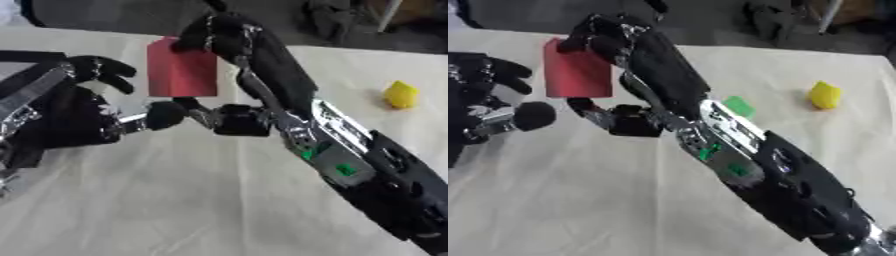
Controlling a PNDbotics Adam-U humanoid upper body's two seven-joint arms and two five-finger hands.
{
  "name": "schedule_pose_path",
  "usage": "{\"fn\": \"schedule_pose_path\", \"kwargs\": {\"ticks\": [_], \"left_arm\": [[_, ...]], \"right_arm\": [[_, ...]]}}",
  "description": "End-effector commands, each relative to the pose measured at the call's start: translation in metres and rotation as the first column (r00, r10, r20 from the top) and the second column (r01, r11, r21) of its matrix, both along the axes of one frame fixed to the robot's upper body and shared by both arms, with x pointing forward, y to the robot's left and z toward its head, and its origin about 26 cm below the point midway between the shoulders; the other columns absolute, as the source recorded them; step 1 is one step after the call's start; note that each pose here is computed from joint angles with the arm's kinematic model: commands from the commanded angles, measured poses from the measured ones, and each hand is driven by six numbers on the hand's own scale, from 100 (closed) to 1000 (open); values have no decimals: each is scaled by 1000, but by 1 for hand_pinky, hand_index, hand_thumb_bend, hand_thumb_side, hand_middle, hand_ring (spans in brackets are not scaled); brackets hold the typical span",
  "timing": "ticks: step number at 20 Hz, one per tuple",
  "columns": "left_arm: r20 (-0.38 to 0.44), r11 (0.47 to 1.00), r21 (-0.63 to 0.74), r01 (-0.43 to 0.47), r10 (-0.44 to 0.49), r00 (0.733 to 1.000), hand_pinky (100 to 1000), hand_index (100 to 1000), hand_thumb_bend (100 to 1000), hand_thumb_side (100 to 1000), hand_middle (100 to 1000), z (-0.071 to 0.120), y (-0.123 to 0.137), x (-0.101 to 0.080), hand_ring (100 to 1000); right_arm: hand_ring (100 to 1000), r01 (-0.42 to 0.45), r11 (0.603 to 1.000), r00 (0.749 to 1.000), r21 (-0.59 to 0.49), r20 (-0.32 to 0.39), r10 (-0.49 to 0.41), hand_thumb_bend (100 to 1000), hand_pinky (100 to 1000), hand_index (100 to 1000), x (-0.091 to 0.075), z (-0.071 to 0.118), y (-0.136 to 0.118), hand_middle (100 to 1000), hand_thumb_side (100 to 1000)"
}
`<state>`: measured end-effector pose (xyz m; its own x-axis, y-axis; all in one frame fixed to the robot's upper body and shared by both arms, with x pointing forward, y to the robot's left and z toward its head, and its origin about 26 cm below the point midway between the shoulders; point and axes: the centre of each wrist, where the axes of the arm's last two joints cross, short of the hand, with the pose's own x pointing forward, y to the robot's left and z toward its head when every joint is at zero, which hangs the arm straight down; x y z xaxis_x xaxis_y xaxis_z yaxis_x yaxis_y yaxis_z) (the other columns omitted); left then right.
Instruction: Pick up the objects with one hand, pass them to the other hand, and then place them into the box on the other side of the table.
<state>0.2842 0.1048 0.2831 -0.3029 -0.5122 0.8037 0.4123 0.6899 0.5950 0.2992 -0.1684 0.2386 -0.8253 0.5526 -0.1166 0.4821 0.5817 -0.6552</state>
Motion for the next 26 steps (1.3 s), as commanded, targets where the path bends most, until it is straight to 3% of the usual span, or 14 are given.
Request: {"fn": "schedule_pose_path", "kwargs": {"ticks": [1, 4, 11, 16, 20, 26], "left_arm": [[14, 999, -34, 15, -14, 1000, 834, 802, 1000, 529, 668, 9, -2, -4, 404], [-9, 998, -55, 26, -26, 1000, 834, 801, 1000, 536, 666, 9, -4, -4, 401], [-37, 996, -80, 43, -46, 998, 829, 796, 1000, 533, 660, 8, -10, -7, 403], [-38, 997, -82, 4, -8, 999, 823, 791, 1000, 522, 651, 3, -9, -7, 402], [7, 995, -83, -61, 62, 998, 839, 783, 1000, 547, 628, 0, -8, -6, 400], [48, 990, -98, -103, 109, 993, 878, 807, 1000, 497, 637, 1, -8, -6, 386]], "right_arm": [[326, -25, 1000, 999, -14, -27, 25, 101, 727, 445, -2, 5, 2, 531, 100], [322, -40, 999, 997, -24, -67, 38, 102, 724, 442, -2, 4, 4, 529, 100], [316, -68, 997, 994, -32, -86, 65, 102, 722, 438, -2, 8, 4, 525, 100], [312, -60, 998, 997, -34, -56, 58, 100, 728, 438, 0, 13, 0, 523, 100], [312, -18, 999, 1000, -37, -19, 17, 100, 735, 440, 0, 15, -3, 523, 100], [314, 23, 999, 999, -37, 30, -22, 100, 738, 441, 0, 14, -2, 524, 100]]}}
